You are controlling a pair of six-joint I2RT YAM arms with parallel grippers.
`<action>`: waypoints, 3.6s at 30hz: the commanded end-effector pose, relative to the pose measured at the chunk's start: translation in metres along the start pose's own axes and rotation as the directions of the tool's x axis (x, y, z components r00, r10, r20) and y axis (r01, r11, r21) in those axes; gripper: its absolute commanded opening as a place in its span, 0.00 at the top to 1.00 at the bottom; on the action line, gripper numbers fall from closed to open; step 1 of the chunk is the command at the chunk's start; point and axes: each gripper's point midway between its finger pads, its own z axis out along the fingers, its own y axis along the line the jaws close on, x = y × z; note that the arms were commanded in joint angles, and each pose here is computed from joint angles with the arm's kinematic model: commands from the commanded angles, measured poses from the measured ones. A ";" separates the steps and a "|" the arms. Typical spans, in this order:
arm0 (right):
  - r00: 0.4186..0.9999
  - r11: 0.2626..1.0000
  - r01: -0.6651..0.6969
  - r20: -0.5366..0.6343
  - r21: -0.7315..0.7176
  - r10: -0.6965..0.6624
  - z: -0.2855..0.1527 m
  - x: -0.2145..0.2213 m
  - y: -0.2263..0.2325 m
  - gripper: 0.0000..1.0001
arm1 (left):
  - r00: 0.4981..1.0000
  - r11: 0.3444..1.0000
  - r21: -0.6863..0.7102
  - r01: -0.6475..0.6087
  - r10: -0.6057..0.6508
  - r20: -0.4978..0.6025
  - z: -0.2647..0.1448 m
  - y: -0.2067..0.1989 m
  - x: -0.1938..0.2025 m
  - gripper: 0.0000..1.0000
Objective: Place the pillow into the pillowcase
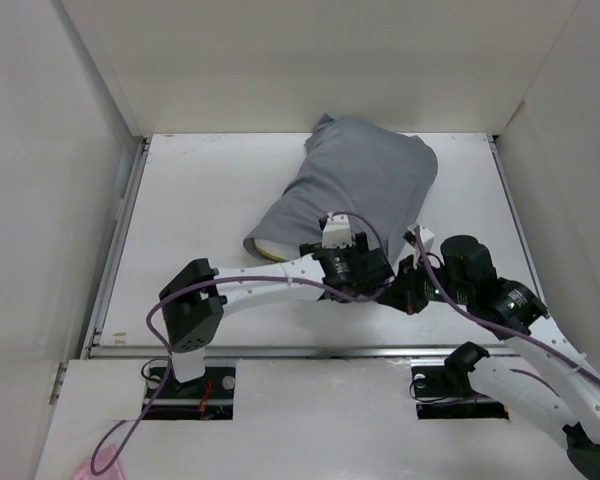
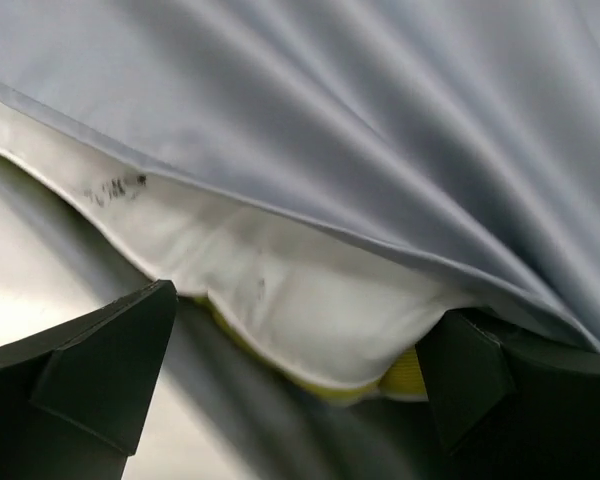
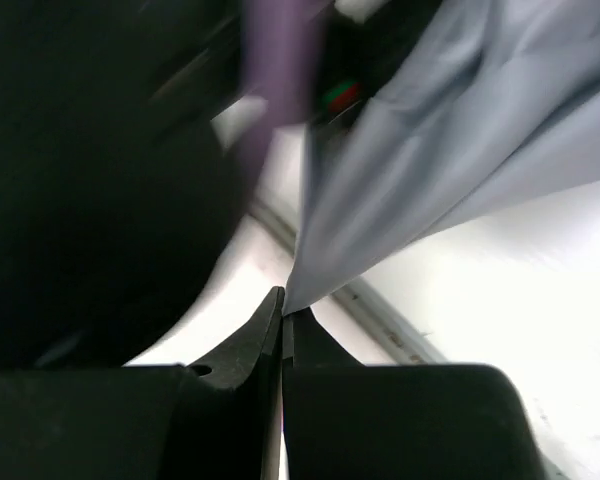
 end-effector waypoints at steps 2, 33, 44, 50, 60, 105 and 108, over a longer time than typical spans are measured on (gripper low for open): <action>1.000 0.999 0.021 0.021 0.050 -0.022 -0.006 -0.013 -0.001 1.00 | 0.994 0.989 0.136 -0.065 0.076 -0.079 -0.055 0.016 0.007 0.05; 0.942 0.790 0.333 -0.140 0.515 -0.305 0.159 -0.103 -0.078 0.26 | 0.889 0.858 0.237 0.455 -0.452 -0.071 0.012 0.107 -0.019 1.00; 0.934 0.899 0.357 -0.088 0.254 -0.346 0.163 -0.117 -0.017 1.00 | 0.934 0.868 0.349 0.354 -0.307 -0.185 0.015 0.088 0.023 1.00; 0.926 0.924 0.375 -0.029 -0.078 -0.378 0.126 -0.117 0.058 1.00 | 0.942 0.852 0.401 0.336 -0.296 -0.160 0.037 0.042 0.016 1.00; 0.901 0.823 0.429 0.112 -0.374 -0.419 0.042 -0.153 0.153 1.00 | 0.740 0.625 0.551 0.552 -0.672 0.021 0.020 -0.001 -0.092 1.00; 0.968 0.948 0.252 -0.066 0.196 -0.244 0.099 -0.075 0.011 0.10 | 0.804 0.794 -0.128 0.594 -0.582 0.119 -0.005 0.231 -0.030 0.00; 0.977 0.928 0.213 -0.039 0.305 -0.211 0.101 -0.086 -0.004 0.10 | 0.823 0.822 -0.073 0.564 -0.554 0.121 0.024 0.231 -0.047 0.00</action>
